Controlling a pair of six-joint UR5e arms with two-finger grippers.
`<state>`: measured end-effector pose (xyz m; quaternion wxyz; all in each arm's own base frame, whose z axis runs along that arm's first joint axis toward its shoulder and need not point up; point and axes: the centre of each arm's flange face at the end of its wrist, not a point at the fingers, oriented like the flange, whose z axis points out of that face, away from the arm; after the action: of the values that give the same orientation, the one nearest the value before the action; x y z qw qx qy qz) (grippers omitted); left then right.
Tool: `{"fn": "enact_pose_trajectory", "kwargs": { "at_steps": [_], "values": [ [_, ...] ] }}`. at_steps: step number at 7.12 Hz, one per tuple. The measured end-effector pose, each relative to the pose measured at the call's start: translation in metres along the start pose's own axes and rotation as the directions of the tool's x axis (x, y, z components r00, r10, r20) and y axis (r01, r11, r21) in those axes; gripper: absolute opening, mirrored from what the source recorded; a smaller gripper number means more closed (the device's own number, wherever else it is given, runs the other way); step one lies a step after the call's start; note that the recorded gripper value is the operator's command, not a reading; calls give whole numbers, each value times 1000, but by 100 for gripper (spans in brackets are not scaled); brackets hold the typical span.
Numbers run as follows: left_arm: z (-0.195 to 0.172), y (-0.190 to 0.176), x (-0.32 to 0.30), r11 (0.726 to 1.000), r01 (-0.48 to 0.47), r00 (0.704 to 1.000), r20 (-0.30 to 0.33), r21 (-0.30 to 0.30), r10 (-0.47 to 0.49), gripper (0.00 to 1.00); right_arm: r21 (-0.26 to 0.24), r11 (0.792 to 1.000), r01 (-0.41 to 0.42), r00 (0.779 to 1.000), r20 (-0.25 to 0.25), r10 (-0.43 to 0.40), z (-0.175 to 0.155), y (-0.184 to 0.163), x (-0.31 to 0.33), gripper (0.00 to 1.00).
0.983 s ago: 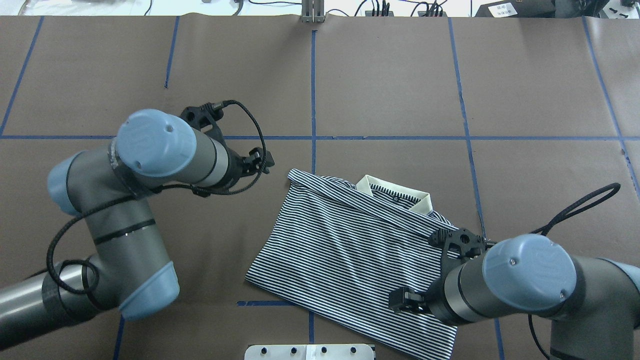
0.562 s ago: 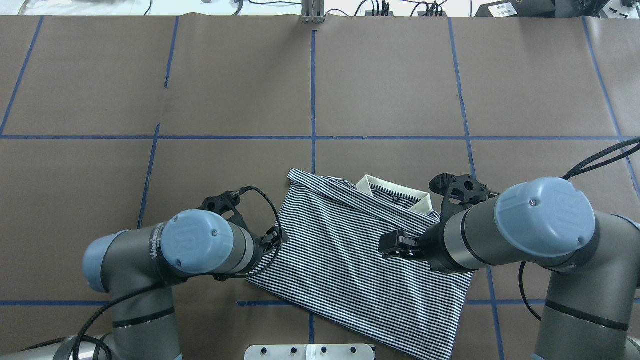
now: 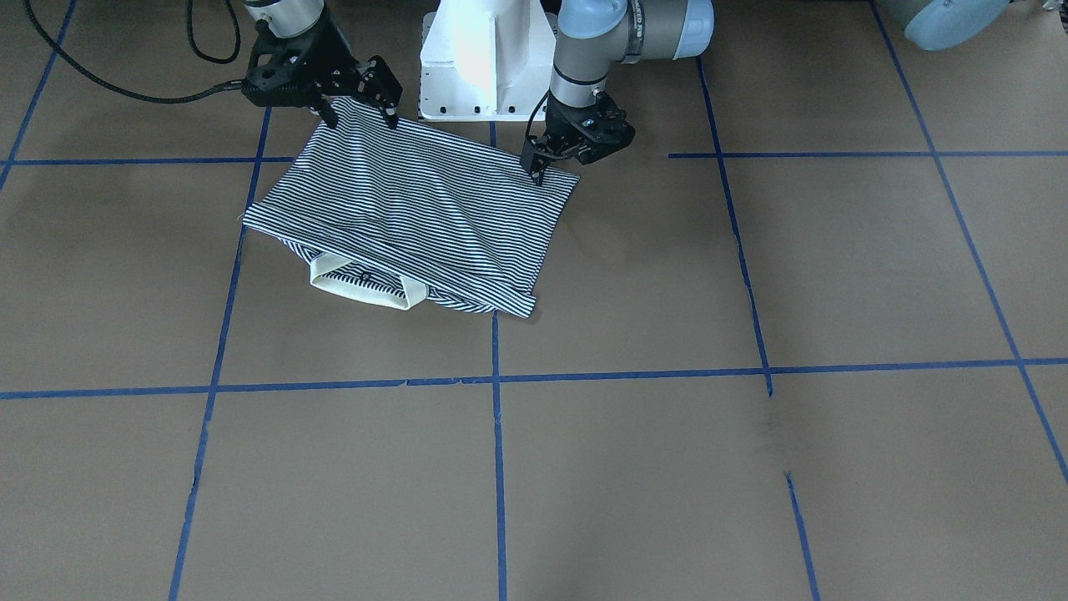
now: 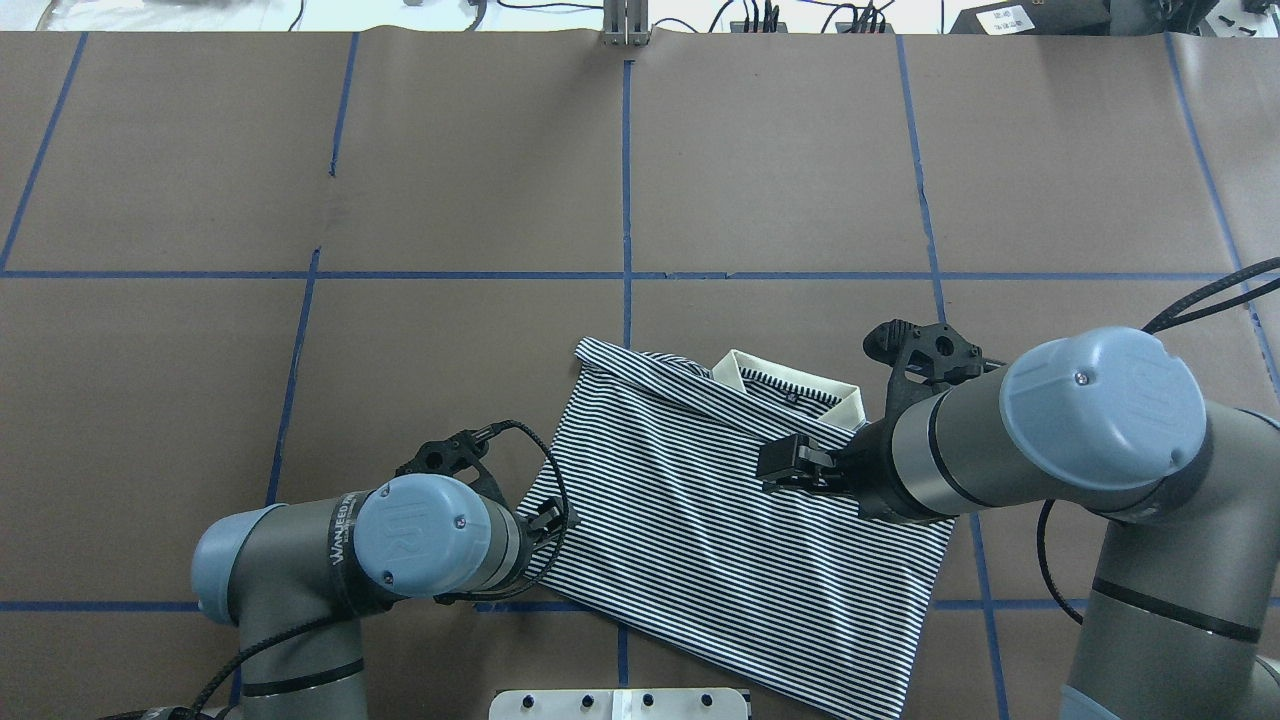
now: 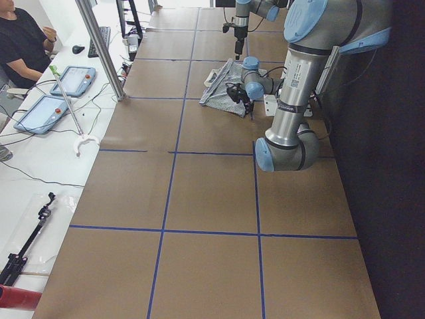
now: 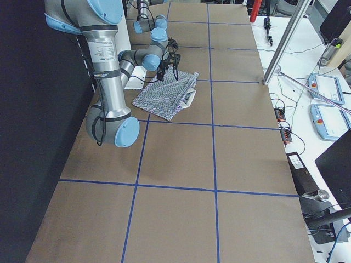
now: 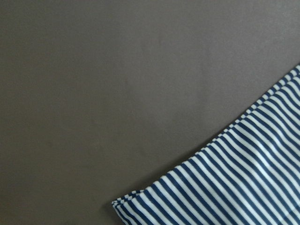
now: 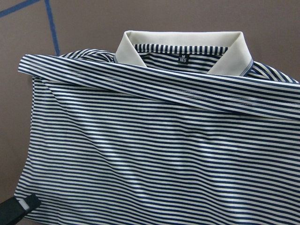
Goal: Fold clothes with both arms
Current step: 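Bring the left gripper to the shirt's near corner while the right gripper holds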
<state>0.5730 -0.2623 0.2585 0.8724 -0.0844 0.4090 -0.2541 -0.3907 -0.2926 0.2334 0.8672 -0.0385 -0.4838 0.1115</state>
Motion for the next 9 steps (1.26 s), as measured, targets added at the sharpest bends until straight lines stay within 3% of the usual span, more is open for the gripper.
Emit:
{"fn": "enact_pose_trajectory", "kwargs": {
  "at_steps": [4,5,7,8,9],
  "values": [
    [5,-2,-1,1000,3,1000,15,9,-3,83,0,1000,-1,1000,7,1,-2,-2,-4,100],
    [10,-3,-2,1000,4,1000,22,13,-4,72,0,1000,-2,1000,7,2,-3,-2,-3,100],
    [15,-6,-2,1000,7,999,33,20,-8,19,0,1000,-3,1000,8,3,-3,-3,-4,100],
    [14,-7,-2,1000,8,999,31,20,-8,3,0,1000,-3,1000,9,3,-4,-3,-4,100],
    [12,-8,-1,1000,7,1000,27,19,-8,0,0,1000,-3,1000,10,3,-4,-3,-4,100]
  ]
}}
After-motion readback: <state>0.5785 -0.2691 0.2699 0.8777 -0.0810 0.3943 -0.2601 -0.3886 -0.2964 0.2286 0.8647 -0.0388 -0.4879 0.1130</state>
